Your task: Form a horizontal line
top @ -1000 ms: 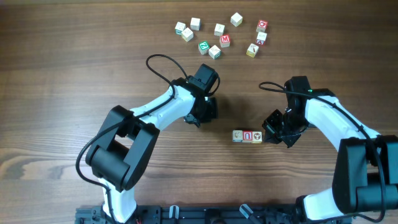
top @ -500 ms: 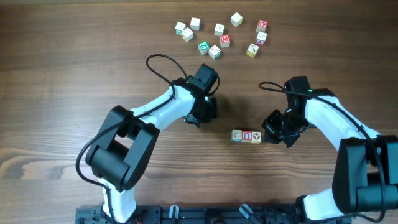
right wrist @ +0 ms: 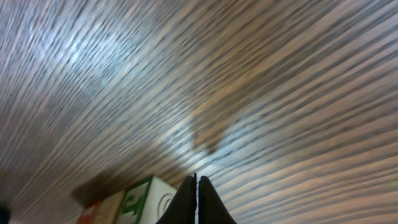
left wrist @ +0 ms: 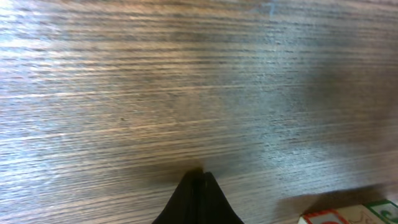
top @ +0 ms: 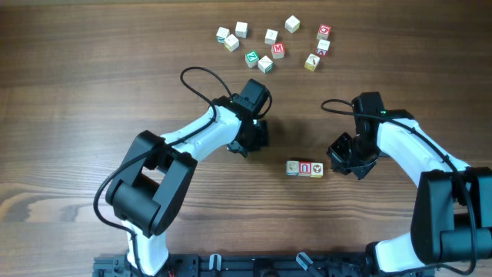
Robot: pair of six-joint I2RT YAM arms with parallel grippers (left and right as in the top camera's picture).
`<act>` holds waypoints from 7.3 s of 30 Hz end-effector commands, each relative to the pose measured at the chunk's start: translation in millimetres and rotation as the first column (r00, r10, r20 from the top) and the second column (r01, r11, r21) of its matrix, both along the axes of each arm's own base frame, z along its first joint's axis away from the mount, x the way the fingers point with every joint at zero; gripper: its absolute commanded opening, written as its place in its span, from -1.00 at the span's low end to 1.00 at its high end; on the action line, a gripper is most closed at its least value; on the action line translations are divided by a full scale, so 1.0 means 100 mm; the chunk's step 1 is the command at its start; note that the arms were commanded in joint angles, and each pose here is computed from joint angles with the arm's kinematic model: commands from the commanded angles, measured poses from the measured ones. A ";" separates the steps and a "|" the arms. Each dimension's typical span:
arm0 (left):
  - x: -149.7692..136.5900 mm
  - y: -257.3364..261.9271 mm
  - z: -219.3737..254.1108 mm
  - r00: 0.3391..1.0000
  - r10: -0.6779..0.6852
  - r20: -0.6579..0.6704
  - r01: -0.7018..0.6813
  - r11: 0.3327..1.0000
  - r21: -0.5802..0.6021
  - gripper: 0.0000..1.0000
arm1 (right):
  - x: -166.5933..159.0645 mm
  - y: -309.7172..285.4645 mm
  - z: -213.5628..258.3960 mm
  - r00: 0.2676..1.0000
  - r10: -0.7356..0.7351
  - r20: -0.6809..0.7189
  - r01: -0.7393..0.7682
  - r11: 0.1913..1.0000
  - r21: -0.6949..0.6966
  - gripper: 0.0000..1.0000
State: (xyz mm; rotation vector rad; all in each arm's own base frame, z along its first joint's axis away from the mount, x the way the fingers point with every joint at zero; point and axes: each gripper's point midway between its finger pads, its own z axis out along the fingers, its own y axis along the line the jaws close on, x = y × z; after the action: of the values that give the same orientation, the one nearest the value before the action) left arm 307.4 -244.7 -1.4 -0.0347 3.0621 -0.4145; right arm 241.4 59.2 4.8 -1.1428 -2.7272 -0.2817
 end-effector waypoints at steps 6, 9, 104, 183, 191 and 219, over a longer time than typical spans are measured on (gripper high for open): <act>0.39 0.67 1.28 0.911 0.115 0.396 -0.174 0.978 0.116 -0.92 | 0.46 -0.16 0.60 0.965 0.053 0.255 -0.026 0.994 -0.108 -0.91; 0.28 0.91 1.72 0.863 0.143 0.485 -0.230 0.965 0.125 -0.92 | 0.63 -0.14 0.93 0.920 0.091 0.381 -0.052 0.992 -0.112 -0.91; -1.09 2.18 3.01 0.606 0.386 0.695 -0.488 0.871 -0.058 1.00 | 0.00 -0.55 2.21 -0.273 0.525 0.806 0.313 0.841 -0.442 0.99; -0.63 2.69 1.66 0.055 0.364 0.930 -0.398 0.862 -0.314 1.00 | 0.05 -0.53 1.71 -0.108 0.529 0.841 0.207 0.840 -0.502 1.00; -0.62 2.59 1.59 0.108 0.217 0.970 -0.342 0.924 -0.169 1.00 | 0.05 -0.53 1.71 -0.108 0.529 0.841 0.207 0.840 -0.502 1.00; -0.61 2.49 1.58 0.125 0.167 0.978 -0.286 0.950 -0.125 1.00 | 0.05 -0.53 1.71 -0.108 0.530 0.841 0.207 0.840 -0.502 0.99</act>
State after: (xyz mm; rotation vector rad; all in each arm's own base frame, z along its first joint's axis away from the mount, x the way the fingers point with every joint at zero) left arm 246.2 6.6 158.0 -0.1874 1.6371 -0.1326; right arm 247.2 7.5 173.1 -0.4337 -4.6223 -0.6306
